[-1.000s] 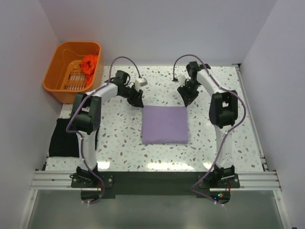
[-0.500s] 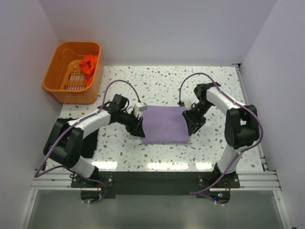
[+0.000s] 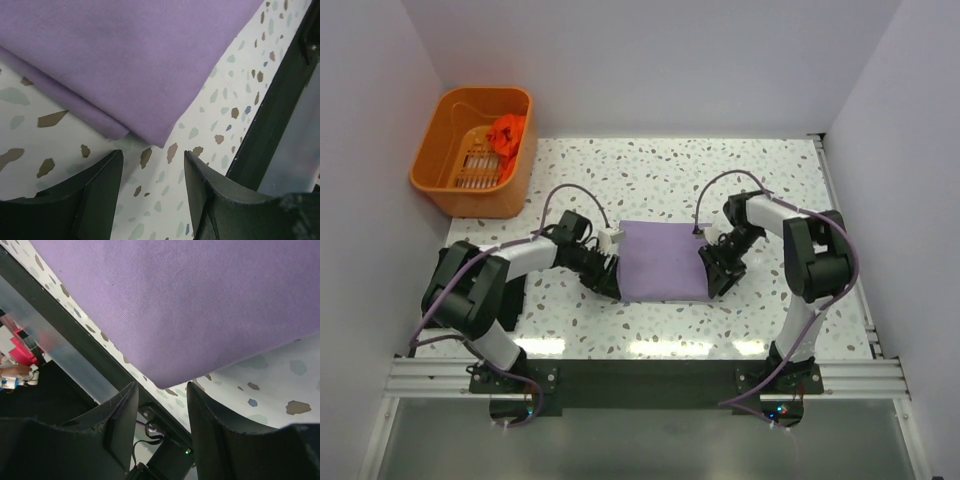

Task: Fold and stack the t-shirts
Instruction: Fold the tshirt

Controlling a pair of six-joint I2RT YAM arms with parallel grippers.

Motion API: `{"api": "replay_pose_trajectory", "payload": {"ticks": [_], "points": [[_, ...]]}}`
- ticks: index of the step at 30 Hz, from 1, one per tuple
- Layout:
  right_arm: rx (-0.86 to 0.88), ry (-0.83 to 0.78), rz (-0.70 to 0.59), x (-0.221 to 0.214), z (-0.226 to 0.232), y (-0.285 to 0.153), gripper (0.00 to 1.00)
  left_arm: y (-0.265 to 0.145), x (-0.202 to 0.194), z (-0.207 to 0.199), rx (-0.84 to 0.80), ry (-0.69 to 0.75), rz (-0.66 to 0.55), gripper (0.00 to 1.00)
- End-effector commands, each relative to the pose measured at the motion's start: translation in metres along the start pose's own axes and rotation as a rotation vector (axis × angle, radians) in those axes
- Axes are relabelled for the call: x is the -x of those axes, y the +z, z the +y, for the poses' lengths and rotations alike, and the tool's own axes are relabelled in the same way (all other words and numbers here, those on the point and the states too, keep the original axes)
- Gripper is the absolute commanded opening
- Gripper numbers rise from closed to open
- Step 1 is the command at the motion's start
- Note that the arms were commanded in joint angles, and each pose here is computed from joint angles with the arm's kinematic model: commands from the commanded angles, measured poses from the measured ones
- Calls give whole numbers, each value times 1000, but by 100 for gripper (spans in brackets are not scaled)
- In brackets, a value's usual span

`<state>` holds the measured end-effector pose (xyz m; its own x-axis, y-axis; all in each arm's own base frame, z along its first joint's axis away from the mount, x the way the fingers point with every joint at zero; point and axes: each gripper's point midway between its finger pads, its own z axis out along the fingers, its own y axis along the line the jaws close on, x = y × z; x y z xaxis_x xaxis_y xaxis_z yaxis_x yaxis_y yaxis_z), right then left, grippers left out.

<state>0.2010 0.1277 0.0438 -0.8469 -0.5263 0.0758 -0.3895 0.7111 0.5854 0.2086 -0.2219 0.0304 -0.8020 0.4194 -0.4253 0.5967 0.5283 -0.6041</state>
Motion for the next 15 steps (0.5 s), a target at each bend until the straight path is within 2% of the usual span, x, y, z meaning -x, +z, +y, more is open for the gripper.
{"api": "replay_pose_trajectory", "payload": {"ticks": [1,5,8,9,11,12,13,14,15], "points": [[49,7,-35,8,5,5,47,6,11,3,-21,-1,-35,57],[72,10,-30,7,7,10,43,13,13,-5,-102,-27,-40,52],[81,13,-28,8,6,13,35,15,11,-10,-140,-42,-34,46],[80,13,-27,8,5,14,29,15,11,-10,-142,-40,-34,43],[74,8,-31,11,4,13,19,14,11,-11,-137,-44,-28,29],[69,4,-28,11,2,13,6,13,13,-10,-133,-31,-26,23],[47,-16,-20,12,-1,8,0,4,15,-3,-92,-14,-4,5],[46,-17,-21,12,0,8,0,4,15,-3,-92,-13,-4,5],[16,-36,-12,11,-5,6,0,-1,15,1,-69,-13,-4,0]]}}
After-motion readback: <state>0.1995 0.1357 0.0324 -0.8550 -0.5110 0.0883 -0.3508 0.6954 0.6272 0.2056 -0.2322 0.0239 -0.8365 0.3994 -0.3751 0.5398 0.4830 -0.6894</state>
